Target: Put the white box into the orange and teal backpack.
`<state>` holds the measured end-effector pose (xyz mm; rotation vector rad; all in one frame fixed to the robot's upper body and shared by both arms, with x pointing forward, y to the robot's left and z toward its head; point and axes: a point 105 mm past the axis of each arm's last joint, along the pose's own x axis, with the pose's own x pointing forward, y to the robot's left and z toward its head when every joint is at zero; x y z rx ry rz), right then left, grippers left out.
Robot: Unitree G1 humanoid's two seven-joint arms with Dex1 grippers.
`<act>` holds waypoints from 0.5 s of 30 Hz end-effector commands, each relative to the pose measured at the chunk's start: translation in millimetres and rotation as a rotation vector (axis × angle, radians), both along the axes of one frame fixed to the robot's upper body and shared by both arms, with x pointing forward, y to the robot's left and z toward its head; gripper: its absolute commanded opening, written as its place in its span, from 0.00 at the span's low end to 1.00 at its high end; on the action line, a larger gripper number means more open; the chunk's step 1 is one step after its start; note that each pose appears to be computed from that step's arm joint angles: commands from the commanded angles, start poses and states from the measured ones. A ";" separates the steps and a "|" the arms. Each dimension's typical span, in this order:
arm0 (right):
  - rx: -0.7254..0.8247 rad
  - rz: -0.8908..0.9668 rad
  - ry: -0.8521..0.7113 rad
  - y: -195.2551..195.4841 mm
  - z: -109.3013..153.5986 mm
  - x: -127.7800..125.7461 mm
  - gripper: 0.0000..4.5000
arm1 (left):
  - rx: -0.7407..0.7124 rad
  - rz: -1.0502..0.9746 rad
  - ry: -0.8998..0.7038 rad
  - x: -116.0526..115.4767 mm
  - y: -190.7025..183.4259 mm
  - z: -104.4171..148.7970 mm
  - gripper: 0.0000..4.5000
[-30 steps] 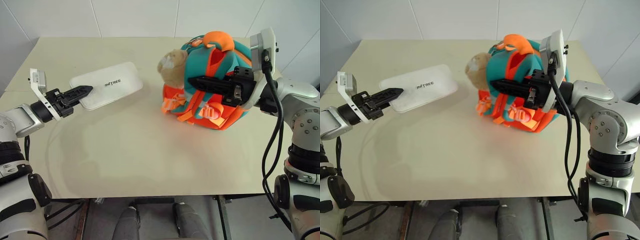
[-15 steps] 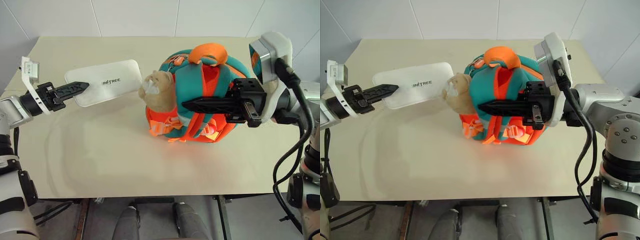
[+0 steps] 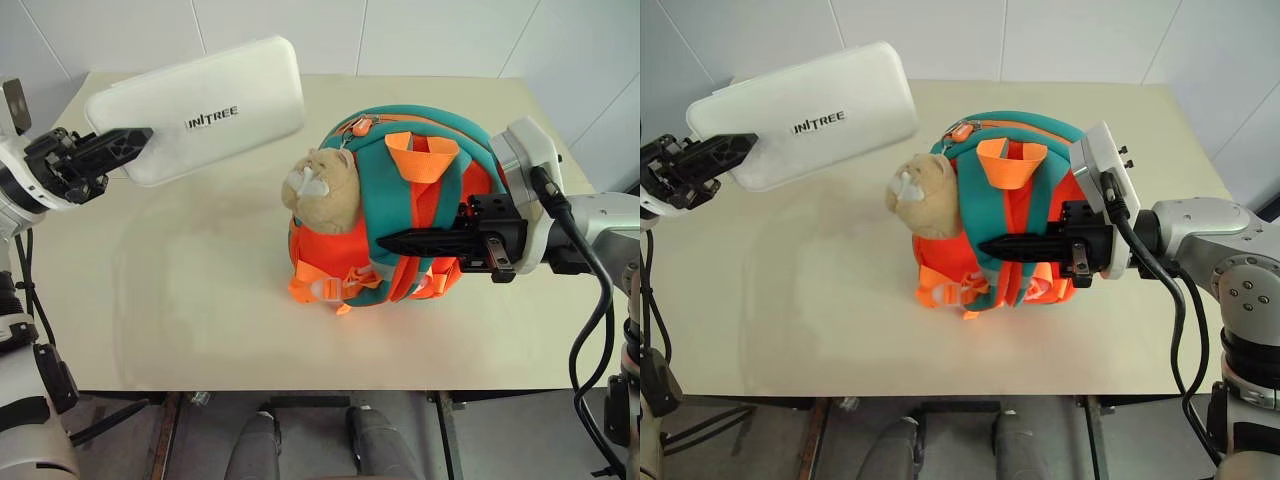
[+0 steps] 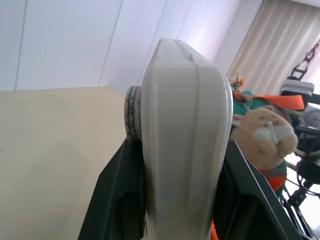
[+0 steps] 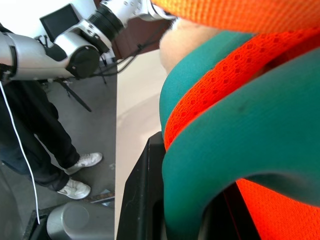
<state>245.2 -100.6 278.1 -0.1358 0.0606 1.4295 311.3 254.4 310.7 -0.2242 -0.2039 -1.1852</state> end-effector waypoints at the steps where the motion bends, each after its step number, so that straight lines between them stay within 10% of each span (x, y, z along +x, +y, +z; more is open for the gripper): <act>1: -0.004 0.001 -0.040 -1.8 2.2 -1.4 0.00 | 0.034 -0.076 -0.108 -18.8 -6.6 16.9 0.28; 15: -0.028 -0.009 -0.053 -2.3 -2.2 5.7 0.00 | 0.366 -0.236 -0.043 -7.9 -41.1 -15.0 0.28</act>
